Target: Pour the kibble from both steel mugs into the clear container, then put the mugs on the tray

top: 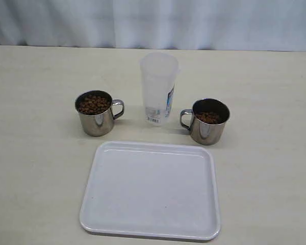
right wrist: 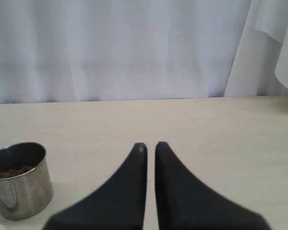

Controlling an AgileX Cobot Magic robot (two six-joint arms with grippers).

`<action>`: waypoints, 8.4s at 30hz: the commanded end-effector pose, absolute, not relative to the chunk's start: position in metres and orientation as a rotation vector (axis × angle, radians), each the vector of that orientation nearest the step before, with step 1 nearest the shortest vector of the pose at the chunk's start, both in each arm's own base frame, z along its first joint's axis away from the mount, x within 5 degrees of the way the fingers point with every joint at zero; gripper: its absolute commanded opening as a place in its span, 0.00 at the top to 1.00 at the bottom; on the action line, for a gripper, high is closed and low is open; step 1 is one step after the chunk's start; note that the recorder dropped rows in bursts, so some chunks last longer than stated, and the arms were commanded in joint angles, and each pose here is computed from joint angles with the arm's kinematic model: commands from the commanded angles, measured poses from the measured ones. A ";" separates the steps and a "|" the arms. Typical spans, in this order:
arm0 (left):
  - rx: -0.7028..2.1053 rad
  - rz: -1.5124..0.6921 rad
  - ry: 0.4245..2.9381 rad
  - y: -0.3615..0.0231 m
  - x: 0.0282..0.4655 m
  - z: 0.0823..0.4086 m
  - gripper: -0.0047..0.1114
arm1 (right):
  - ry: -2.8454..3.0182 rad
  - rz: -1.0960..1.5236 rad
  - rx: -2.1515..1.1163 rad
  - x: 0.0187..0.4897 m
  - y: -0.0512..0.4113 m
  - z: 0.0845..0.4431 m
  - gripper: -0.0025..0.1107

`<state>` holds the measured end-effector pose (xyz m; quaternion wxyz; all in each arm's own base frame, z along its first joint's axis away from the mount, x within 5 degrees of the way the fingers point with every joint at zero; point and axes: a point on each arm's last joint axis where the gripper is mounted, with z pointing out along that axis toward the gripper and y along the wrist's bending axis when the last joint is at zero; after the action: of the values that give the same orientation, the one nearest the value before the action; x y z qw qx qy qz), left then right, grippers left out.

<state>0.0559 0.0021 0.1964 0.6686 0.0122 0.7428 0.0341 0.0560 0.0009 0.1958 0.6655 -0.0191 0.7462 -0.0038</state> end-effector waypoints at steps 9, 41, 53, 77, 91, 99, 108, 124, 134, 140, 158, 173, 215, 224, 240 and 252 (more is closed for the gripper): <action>0.031 0.065 1.672 0.001 0.056 0.196 0.96 | 1.519 0.041 0.001 0.056 0.001 0.210 0.94; 0.031 0.065 1.664 0.001 0.056 0.197 0.96 | 1.622 0.335 -0.434 0.098 0.047 0.201 0.94; 0.031 0.065 1.675 0.001 0.056 0.196 0.96 | 2.013 0.373 -0.497 0.177 0.074 0.167 0.89; 0.031 0.065 1.673 0.001 0.056 0.196 0.96 | 1.967 0.326 -0.746 0.245 0.100 0.109 0.10; 0.031 0.065 1.664 0.001 0.056 0.197 0.96 | 1.905 0.414 -0.649 0.274 0.091 0.084 0.10; 0.031 0.065 1.664 0.001 0.056 0.197 0.96 | 1.788 0.456 -0.622 0.294 0.098 0.061 0.10; 0.031 0.065 1.664 0.001 0.056 0.197 0.96 | 1.799 0.448 -0.651 0.306 0.101 0.035 0.10; 0.031 0.065 1.673 0.001 0.056 0.196 0.96 | 1.734 0.437 -0.655 0.317 0.104 0.050 0.10; 0.031 0.065 1.673 0.001 0.056 0.196 0.96 | 1.725 0.449 -0.675 0.316 0.106 0.050 0.28; 0.031 0.065 1.664 0.001 0.056 0.197 0.96 | 1.737 0.458 -0.644 0.317 0.105 0.050 0.70; 0.031 0.065 1.664 0.001 0.056 0.197 0.96 | 1.672 0.331 -0.567 0.271 0.086 0.137 0.94; 0.031 0.065 1.672 0.001 0.056 0.196 0.96 | 1.789 0.170 -0.476 0.211 0.059 0.188 0.94; 0.031 0.065 1.664 0.001 0.056 0.197 0.96 | 1.837 0.024 -0.556 0.221 0.066 0.215 0.94; 0.031 0.065 1.664 0.001 0.056 0.197 0.96 | 1.970 0.064 -0.338 0.219 0.064 0.209 0.94; 0.031 0.065 1.673 0.001 0.056 0.196 0.96 | 2.120 0.042 -0.423 0.208 0.063 0.192 0.94; 0.031 0.065 1.673 0.001 0.056 0.196 0.96 | 2.207 0.016 -0.301 0.215 0.030 0.209 0.94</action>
<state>0.0559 0.0021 0.1964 0.6686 0.0122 0.7428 0.0341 0.2141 0.0286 0.2018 0.4396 -0.1213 0.8890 0.0412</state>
